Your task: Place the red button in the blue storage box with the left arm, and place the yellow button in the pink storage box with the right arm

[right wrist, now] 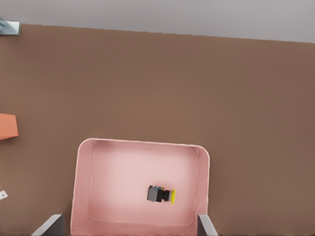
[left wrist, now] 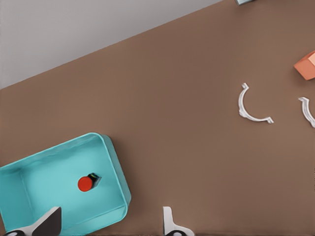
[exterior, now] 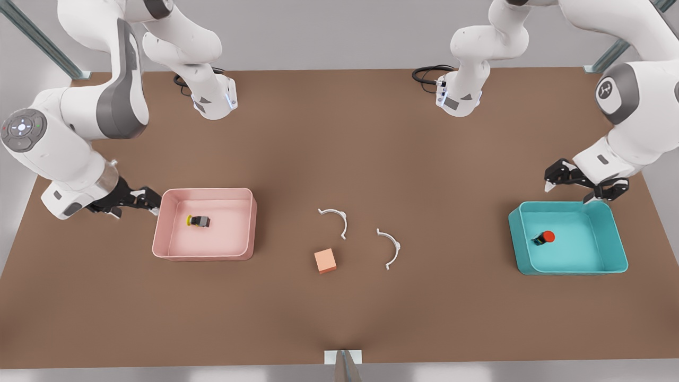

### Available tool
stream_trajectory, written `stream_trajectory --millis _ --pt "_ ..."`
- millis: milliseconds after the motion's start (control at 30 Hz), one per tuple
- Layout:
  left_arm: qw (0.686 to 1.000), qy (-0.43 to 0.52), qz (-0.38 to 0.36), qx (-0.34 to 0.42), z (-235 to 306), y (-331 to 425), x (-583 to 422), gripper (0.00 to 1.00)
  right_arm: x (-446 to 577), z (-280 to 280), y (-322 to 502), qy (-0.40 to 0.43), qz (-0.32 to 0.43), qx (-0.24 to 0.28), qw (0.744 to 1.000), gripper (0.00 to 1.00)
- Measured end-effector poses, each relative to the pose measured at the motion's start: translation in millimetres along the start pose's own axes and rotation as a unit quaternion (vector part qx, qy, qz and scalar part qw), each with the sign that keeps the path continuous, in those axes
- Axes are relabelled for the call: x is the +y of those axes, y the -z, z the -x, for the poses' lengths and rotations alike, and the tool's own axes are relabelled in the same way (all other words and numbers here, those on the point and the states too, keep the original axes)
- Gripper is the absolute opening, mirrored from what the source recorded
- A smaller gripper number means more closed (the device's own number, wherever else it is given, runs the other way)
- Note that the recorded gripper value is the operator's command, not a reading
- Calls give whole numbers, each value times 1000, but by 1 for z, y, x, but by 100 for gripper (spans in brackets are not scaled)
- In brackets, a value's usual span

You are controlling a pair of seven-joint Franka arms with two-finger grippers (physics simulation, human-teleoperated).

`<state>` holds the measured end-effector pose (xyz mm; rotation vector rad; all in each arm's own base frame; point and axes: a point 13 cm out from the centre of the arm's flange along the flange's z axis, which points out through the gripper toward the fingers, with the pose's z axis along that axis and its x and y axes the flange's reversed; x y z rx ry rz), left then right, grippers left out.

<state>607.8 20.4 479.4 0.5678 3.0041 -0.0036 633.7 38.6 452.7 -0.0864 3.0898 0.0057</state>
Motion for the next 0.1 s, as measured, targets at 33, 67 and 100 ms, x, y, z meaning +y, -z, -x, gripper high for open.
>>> stream_trajectory --millis 33,67,100 --pt "1000 11 -1 5 -3 -1 0 100 -7 -2 -6 -6 -2 11 1000 100" --pt "1000 22 -1 10 -5 -1 0 100 -9 -4 -10 -8 -4 18 1000 100" --pt "999 32 -2 14 -7 -2 0 100 -8 -7 -15 -7 -4 25 1000 100"
